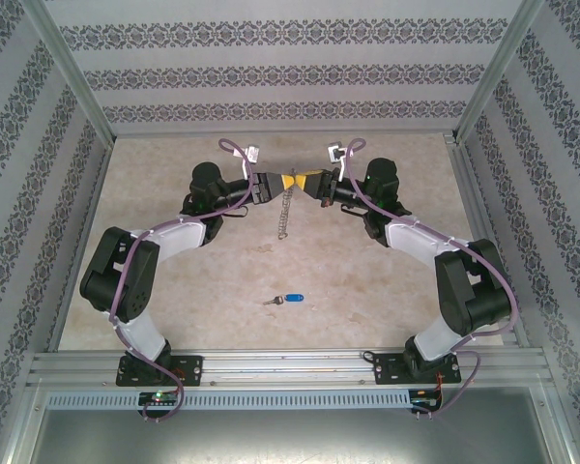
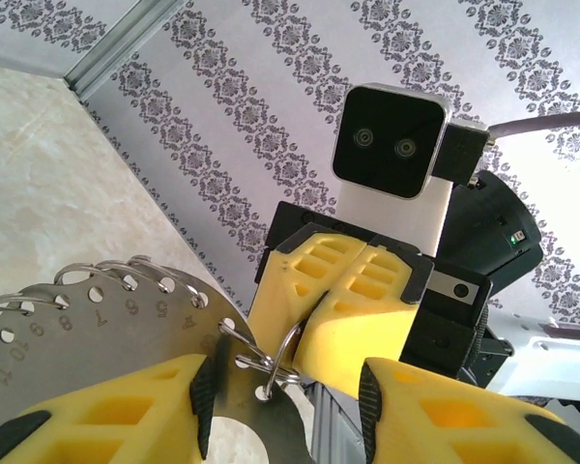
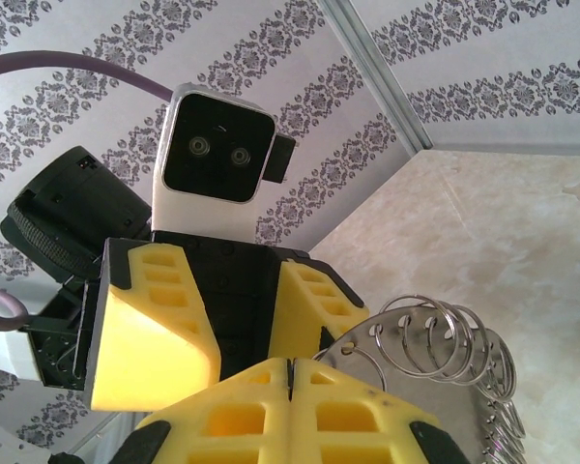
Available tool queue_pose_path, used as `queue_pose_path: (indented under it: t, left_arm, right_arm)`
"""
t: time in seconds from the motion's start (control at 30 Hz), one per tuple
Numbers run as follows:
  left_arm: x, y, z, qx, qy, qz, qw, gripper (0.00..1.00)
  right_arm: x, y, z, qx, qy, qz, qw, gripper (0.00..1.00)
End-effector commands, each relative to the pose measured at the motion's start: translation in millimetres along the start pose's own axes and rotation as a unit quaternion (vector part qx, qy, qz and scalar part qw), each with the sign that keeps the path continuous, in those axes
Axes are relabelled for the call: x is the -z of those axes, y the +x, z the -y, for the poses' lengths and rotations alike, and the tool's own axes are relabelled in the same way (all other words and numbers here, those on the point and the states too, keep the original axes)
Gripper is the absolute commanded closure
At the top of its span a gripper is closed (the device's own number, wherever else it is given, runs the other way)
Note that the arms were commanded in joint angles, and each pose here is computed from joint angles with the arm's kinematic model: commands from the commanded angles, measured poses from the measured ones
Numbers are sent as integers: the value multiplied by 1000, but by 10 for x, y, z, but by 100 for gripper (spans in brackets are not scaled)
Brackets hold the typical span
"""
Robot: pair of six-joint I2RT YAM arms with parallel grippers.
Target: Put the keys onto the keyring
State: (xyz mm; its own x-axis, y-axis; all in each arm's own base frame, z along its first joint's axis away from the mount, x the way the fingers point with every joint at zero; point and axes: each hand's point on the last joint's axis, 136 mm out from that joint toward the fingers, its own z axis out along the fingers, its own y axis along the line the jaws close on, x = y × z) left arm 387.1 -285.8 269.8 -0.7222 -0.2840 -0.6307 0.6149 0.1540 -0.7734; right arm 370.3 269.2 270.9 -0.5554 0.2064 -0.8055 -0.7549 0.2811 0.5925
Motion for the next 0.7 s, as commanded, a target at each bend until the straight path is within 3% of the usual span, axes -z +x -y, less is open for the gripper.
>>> queue_pose_path:
  t: [0.0,0.47,0.67]
  left_arm:
    - [-60,60,22,-21,12,-9,1000,51]
    - [-34,205,-104,-31,-24,-35,999,49]
    - [24,206,-162,-47,-66,-34,996,46]
  right_arm:
    - [44,-118,-70,23,-9,20,1000,100]
    - [34,-166,95,7,28,30,999,100]
    - [63,-5,281,-8,84,8,996,100]
